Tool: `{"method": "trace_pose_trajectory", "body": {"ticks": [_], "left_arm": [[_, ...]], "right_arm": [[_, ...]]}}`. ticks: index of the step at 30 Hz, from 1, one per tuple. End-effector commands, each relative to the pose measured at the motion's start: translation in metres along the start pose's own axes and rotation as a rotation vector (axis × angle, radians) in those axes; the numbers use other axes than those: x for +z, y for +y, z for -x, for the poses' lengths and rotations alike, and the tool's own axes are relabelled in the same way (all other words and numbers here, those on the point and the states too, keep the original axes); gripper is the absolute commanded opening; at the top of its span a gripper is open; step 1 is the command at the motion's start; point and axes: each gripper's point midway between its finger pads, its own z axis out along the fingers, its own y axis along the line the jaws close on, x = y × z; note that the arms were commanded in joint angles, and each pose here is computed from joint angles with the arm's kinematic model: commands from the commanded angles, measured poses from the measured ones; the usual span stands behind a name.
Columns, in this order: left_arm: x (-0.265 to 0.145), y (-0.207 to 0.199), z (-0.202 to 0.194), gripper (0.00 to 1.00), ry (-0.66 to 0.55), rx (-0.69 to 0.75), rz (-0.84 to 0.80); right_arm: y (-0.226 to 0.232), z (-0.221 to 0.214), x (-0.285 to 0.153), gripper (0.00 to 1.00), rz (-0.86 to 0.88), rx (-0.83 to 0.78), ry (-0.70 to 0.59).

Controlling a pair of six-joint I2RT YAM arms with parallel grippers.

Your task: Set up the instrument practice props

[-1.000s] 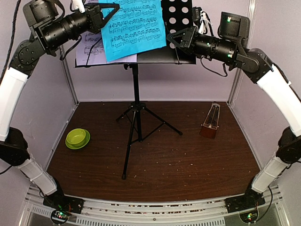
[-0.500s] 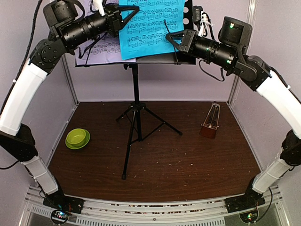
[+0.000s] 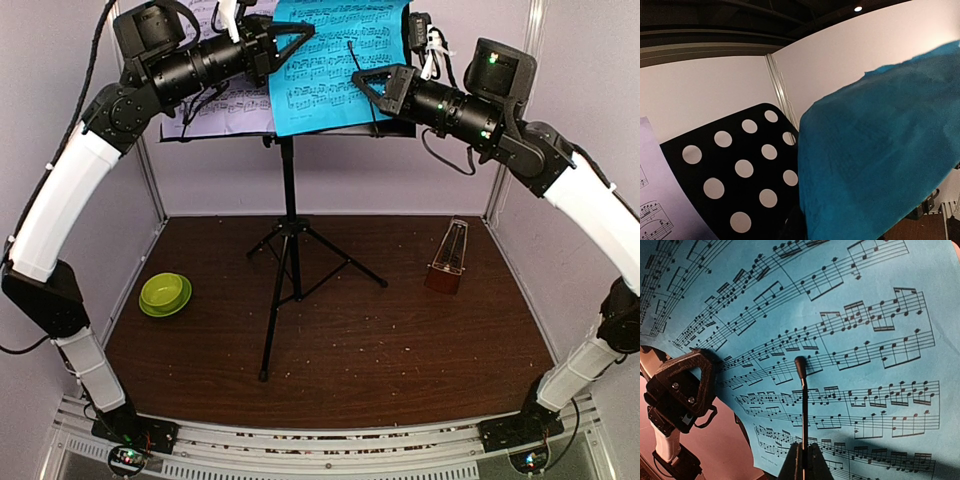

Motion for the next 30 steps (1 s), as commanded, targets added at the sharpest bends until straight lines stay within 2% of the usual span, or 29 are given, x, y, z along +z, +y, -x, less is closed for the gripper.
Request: {"method": "trace_pose_trajectory", "body": {"ticks": [1,6,11,16,22,27,30], "left_arm": [[0.001,0.007,0.019,0.11,-0.081,0.000,-0.006],[0.002,0.010,0.021,0.27,-0.086,-0.037,-0.009],[0.000,0.012,0.023,0.32,-0.091,-0.059,-0.005],[-0.006,0.011,0.034,0.47,-0.115,-0.084,-0.008],[-0.013,0.008,0.046,0.60,-0.140,-0.122,-0.026],[-0.019,0.009,0.057,0.67,-0.164,-0.141,-0.021],[-0.025,0.016,0.067,0.76,-0.192,-0.147,0.016]], "right_arm": [[0.024,0.029,-0.015,0.00,0.087,-0.023,-0.088],[0.024,0.026,-0.015,0.00,0.090,-0.021,-0.082],[0.024,0.025,-0.015,0.00,0.090,-0.017,-0.080],[0.023,0.024,-0.016,0.00,0.087,-0.011,-0.078],[0.022,0.023,-0.018,0.00,0.084,-0.009,-0.078],[0.022,0.022,-0.019,0.00,0.085,-0.007,-0.079],[0.023,0.022,-0.020,0.00,0.086,-0.005,-0.079]]}}
